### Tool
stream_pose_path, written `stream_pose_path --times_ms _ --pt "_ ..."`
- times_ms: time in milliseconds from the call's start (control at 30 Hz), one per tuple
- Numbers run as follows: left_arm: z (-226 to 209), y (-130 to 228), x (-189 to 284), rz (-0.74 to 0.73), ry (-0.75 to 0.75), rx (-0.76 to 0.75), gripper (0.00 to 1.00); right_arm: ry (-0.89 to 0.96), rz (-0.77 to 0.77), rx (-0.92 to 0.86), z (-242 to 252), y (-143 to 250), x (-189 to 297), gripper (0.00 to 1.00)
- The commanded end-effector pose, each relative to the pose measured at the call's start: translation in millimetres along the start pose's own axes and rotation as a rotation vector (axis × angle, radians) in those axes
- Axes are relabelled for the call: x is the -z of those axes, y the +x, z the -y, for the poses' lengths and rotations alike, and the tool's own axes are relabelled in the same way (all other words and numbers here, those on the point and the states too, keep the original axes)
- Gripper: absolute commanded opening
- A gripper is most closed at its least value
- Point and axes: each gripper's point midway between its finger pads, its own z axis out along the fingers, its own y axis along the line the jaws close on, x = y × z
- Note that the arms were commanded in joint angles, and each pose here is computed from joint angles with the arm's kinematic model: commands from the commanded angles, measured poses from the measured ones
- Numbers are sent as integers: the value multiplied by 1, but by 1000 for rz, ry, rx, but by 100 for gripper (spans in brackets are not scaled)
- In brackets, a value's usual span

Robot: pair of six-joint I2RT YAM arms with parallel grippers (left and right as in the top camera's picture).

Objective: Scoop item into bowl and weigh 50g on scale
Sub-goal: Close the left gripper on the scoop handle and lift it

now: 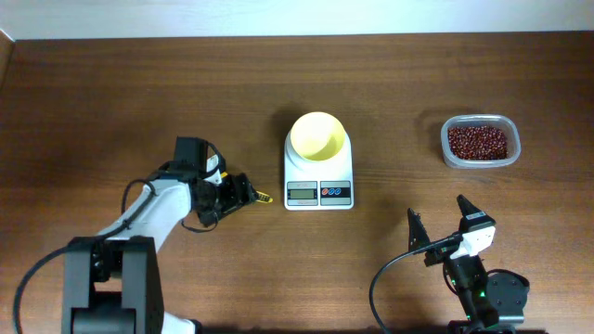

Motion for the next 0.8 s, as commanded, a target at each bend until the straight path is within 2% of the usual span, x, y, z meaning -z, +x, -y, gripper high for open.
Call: stream_pose_path --times_ms 0,167,200,367,400,433,467,500,533,633,767 --pt "-57 7 -8 -25 -266 43 89 -2 -5 -4 -1 3 -1 99" --pt "-51 -14 -6 52 -255 23 84 -2 -5 -4 -1 3 -1 99" --pt "-48 -21 -6 79 -243 16 79 -2 -5 -4 -1 3 -1 99" --pt "-28 -54 -4 189 -140 -61 70 -2 -5 -4 -1 3 -1 98" --pt "-29 -59 0 198 -147 -111 72 -2 -5 -4 -1 3 -1 99" --pt "-32 -64 4 201 -152 -133 78 -2 -5 -4 -1 3 -1 99" --pt "-31 -65 10 194 -137 -119 81 -2 -5 -4 -1 3 -1 99" --pt "-21 -68 17 183 -76 -128 93 -2 -5 -4 -1 3 -1 99" --pt "2 -70 29 176 46 -203 100 -2 -5 -4 -1 3 -1 99" --pt "38 -65 60 171 212 -260 99 -2 -5 -4 -1 3 -1 99" --pt "52 -27 65 70 213 -273 99 -2 -5 -4 -1 3 -1 99"
